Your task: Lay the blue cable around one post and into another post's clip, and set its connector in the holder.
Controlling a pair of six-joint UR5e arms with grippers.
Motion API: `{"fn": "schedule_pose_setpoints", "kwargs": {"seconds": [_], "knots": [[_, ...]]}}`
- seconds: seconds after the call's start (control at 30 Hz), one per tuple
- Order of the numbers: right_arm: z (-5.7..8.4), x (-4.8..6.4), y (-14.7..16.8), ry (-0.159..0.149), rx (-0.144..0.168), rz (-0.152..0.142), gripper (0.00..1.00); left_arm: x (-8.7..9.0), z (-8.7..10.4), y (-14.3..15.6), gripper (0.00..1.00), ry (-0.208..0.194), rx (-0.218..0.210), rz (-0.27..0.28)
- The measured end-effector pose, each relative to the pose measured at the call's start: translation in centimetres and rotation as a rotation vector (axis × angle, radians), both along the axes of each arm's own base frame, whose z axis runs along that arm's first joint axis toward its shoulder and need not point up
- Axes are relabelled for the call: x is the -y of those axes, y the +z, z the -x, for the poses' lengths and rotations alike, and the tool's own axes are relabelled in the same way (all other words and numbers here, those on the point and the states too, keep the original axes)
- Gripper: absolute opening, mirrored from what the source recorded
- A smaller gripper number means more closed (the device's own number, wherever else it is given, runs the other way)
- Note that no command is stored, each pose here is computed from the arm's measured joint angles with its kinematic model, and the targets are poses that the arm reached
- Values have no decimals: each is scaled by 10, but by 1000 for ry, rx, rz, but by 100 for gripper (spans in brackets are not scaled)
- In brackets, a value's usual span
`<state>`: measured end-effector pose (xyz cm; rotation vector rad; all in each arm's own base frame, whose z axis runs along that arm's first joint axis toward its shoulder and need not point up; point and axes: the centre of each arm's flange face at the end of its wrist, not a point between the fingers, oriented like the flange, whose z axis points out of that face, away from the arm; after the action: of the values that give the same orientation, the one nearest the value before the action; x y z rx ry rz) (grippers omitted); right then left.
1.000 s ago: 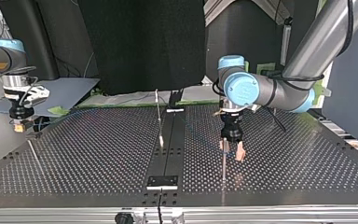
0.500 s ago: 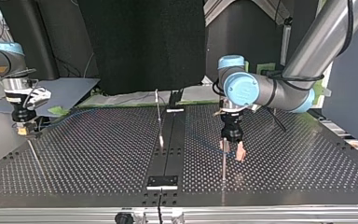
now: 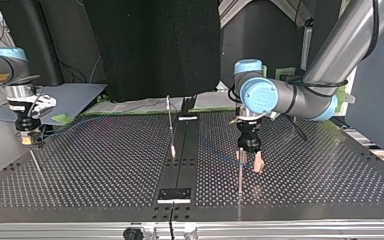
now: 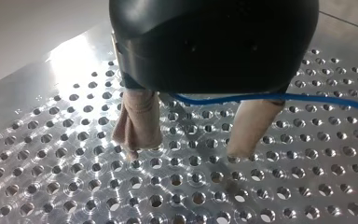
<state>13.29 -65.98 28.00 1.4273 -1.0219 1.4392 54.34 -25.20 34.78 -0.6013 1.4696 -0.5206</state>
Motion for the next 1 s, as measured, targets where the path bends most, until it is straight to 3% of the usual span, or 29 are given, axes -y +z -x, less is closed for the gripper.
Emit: {"fn": "schedule_pose_setpoints", "kwargs": {"seconds": [0.5,1.0], "knots": [[-8,5,0,20,-11,12,40,-1,0,0,100,2,0,0],[-8,8,1,18,0,30,40,0,0,0,100,-1,0,-4]]}}
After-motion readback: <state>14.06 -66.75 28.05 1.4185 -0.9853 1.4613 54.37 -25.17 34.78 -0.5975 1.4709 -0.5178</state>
